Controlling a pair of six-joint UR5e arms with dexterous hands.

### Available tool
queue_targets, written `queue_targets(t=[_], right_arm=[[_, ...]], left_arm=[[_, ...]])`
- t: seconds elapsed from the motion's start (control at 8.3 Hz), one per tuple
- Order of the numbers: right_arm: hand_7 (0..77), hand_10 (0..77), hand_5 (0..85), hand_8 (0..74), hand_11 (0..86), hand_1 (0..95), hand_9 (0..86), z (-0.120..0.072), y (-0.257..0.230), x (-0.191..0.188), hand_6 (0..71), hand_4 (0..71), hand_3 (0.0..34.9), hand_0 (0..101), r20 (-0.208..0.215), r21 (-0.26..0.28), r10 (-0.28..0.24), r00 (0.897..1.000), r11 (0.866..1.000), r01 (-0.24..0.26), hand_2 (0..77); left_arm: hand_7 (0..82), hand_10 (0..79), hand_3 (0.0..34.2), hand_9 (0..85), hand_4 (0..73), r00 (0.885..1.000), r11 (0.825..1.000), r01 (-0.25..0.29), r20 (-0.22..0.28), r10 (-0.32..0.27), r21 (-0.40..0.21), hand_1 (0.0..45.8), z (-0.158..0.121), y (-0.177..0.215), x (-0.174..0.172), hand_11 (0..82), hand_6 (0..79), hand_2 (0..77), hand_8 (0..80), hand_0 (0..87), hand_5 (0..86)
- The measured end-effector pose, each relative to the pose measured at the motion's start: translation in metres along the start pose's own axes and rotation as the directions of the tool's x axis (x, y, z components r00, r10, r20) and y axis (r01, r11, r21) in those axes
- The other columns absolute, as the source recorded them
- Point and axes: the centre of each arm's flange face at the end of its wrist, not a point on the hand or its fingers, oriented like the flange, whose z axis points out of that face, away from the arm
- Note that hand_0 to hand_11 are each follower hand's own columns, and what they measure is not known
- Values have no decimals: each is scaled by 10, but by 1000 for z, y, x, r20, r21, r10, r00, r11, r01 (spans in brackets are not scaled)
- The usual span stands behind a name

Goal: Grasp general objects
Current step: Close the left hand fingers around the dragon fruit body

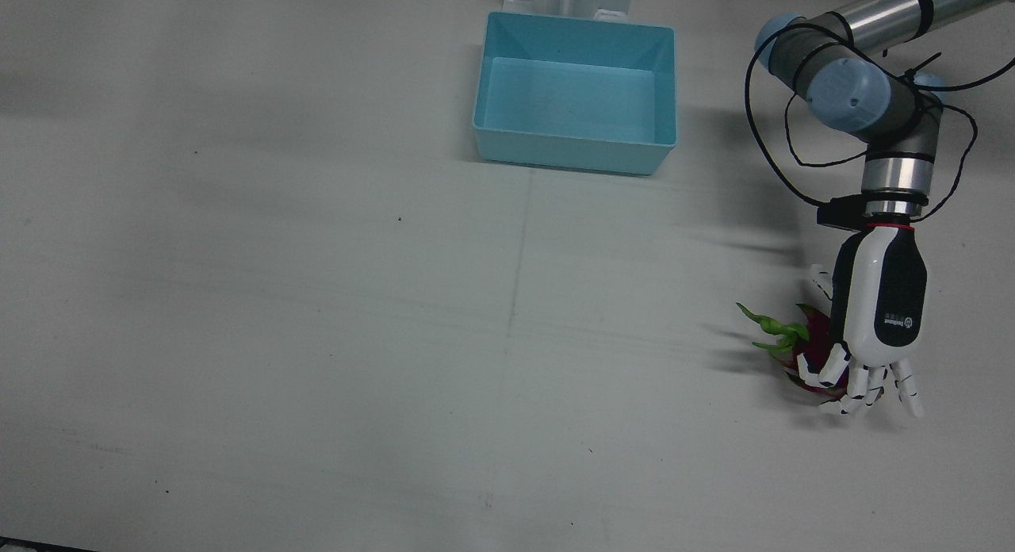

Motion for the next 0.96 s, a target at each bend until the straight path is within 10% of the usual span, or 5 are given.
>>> queue_targets(t=[0.36, 0.96], right_arm=[[0, 0, 0, 0, 0, 949, 5, 0, 0, 0, 0, 0, 0, 0, -1, 0, 0, 1000, 1000, 0, 774], [0, 0, 0, 0, 5, 949, 5, 0, 0, 0, 0, 0, 0, 0, -1, 1, 0, 1000, 1000, 0, 774]], left_arm=[[491, 16, 270, 224, 5, 1000, 1000, -9, 8, 9, 6, 0, 4, 0, -7, 333, 87, 11, 240, 797, 704], [665, 207, 172, 382, 5, 1000, 999, -14, -6, 14, 37, 0, 4, -4, -7, 513, 202, 11, 355, 799, 704]])
